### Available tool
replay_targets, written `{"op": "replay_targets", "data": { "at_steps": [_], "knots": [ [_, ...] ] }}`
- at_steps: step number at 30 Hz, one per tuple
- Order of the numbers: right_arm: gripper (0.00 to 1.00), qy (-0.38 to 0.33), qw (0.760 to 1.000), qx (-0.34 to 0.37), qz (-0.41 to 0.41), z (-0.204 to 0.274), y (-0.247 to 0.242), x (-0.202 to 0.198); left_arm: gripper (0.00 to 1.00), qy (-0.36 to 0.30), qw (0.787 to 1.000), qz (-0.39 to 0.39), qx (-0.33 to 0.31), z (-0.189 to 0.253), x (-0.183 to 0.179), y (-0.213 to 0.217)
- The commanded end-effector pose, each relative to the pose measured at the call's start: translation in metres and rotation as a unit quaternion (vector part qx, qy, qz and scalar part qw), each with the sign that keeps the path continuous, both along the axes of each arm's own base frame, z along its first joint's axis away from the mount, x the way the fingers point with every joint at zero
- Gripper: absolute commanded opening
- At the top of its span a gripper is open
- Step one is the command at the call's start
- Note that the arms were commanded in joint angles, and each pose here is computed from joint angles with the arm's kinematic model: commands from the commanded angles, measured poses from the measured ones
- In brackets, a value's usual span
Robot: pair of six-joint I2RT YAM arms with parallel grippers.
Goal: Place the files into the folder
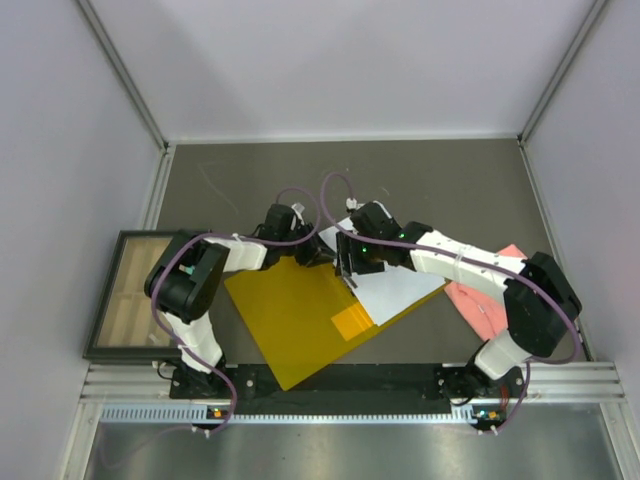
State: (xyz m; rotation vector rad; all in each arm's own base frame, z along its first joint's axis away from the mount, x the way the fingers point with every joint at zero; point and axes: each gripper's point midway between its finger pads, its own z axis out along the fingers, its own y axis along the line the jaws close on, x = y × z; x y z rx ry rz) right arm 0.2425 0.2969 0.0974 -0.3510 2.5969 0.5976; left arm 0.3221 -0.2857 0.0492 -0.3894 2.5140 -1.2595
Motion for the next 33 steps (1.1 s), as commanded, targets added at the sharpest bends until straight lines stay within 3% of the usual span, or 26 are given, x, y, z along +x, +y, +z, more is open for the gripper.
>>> {"op": "replay_targets", "data": {
  "at_steps": [1, 4, 12, 33],
  "knots": [
    [0.57, 0.089, 0.988, 0.095, -0.086, 0.029, 0.011, -0.011, 0.27, -0.026, 1.0, -0.001, -0.004, 0.007, 0.0, -0.001],
    [0.49, 0.153, 0.97, 0.136, -0.129, 0.021, 0.009, -0.014, 0.25, -0.028, 1.0, 0.001, 0.005, 0.002, 0.0, 0.001],
    [0.37, 0.203, 0.947, 0.167, -0.186, 0.015, 0.007, -0.01, 0.25, -0.031, 0.999, -0.002, 0.018, -0.008, 0.0, -0.001],
    [0.31, 0.233, 0.928, 0.179, -0.231, -0.009, 0.008, 0.006, 0.25, -0.037, 0.999, -0.007, 0.038, -0.016, 0.0, -0.004]
  ]
}}
